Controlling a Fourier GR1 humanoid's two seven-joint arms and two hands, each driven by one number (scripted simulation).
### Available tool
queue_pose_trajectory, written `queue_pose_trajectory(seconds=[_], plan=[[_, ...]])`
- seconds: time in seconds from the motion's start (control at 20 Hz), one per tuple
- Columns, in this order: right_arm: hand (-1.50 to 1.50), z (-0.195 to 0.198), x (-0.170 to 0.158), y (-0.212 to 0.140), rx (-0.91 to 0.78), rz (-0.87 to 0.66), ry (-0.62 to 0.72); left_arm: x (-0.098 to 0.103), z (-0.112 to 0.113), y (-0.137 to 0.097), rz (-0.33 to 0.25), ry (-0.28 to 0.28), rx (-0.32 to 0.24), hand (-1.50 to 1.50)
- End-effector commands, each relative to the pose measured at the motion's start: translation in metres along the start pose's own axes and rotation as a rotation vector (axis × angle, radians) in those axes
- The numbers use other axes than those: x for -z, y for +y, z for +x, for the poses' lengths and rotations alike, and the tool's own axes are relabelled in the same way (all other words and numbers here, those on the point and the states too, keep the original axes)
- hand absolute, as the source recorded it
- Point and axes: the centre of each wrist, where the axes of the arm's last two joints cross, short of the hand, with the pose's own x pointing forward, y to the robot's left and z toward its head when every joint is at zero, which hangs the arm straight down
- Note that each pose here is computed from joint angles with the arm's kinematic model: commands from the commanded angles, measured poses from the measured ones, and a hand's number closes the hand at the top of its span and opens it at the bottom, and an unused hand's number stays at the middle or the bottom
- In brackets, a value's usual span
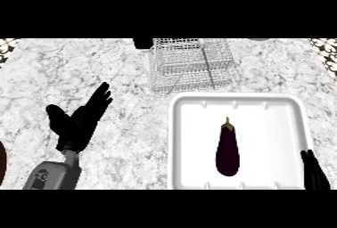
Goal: Pick the eggplant from the tray and place it in the tiered basket
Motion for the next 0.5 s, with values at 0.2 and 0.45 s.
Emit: queue_pose_trajectory(seconds=[0.2, 0.45], plan=[[-1.5, 0.067, -0.005, 0.005, -0.138, 0.047, 0.191, 0.003, 0.005, -0.012, -0.047, -0.007, 0.009, 0.0], [-1.5, 0.119, -0.005, 0.022, -0.26, 0.068, 0.237, 0.014, 0.01, -0.016, -0.056, -0.002, 0.004, 0.0]])
